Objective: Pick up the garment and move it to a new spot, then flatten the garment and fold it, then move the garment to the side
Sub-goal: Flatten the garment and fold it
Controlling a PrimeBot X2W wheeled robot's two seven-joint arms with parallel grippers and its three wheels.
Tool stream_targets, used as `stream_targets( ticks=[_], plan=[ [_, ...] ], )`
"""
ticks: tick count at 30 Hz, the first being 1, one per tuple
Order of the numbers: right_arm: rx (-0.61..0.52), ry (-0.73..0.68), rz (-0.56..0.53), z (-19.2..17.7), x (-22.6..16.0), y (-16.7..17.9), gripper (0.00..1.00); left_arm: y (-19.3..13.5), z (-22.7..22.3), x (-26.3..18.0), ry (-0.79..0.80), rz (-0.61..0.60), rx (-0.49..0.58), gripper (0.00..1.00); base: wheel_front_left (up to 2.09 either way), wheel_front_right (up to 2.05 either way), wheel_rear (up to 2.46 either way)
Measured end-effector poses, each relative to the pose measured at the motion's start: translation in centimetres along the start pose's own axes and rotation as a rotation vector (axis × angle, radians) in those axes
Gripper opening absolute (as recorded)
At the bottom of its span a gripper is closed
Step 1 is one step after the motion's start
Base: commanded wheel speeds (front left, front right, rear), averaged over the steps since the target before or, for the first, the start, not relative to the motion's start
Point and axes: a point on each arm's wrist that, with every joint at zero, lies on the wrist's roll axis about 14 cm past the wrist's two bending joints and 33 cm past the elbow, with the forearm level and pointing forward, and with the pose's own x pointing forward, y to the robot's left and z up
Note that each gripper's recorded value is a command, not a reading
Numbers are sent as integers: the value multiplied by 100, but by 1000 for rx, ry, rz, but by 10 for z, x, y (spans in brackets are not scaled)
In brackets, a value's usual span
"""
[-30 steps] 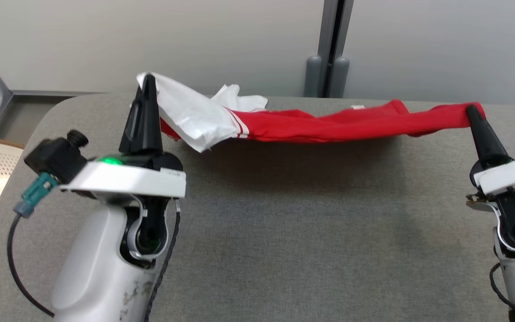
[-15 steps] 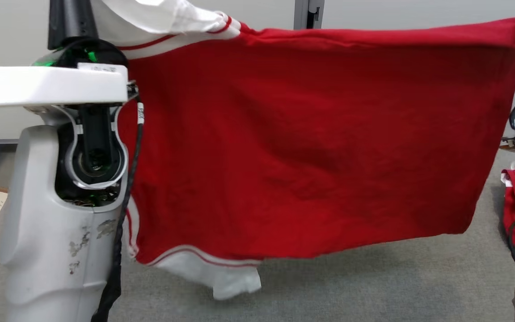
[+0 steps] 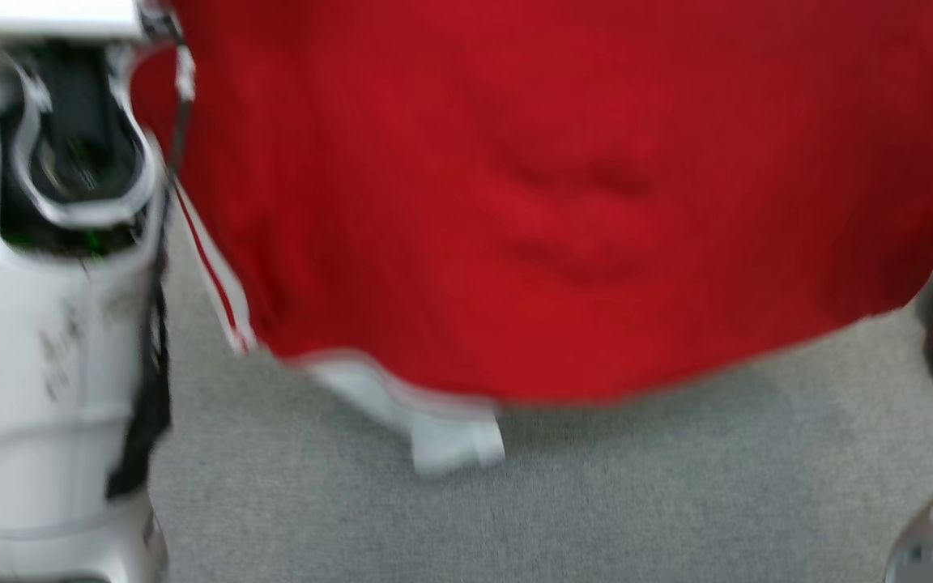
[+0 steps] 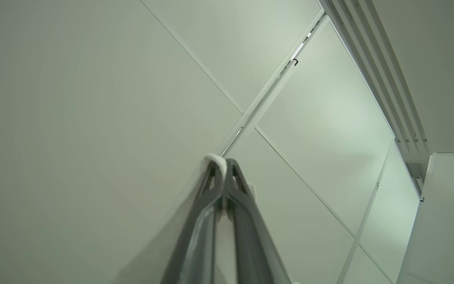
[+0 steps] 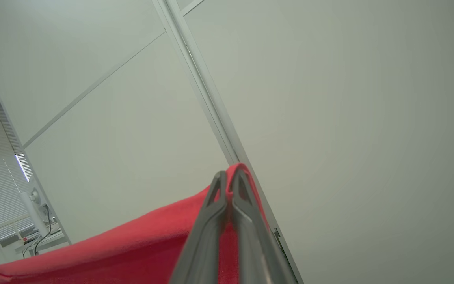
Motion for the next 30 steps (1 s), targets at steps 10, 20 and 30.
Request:
stream_targets(
  ticks=[10,20,30],
  plan=[
    [-232,-148,27,-14,123,-27,0,71,-49,113,-58,9,161,0,0,0,0],
    [-187,-16,-34,-150,147,-93,0,174,-124,106,103,38,435,0,0,0,0],
    [-109,291,-97,-276,82,-124,0,258,-172,-4,375,168,564,0,0,0,0]
  ],
)
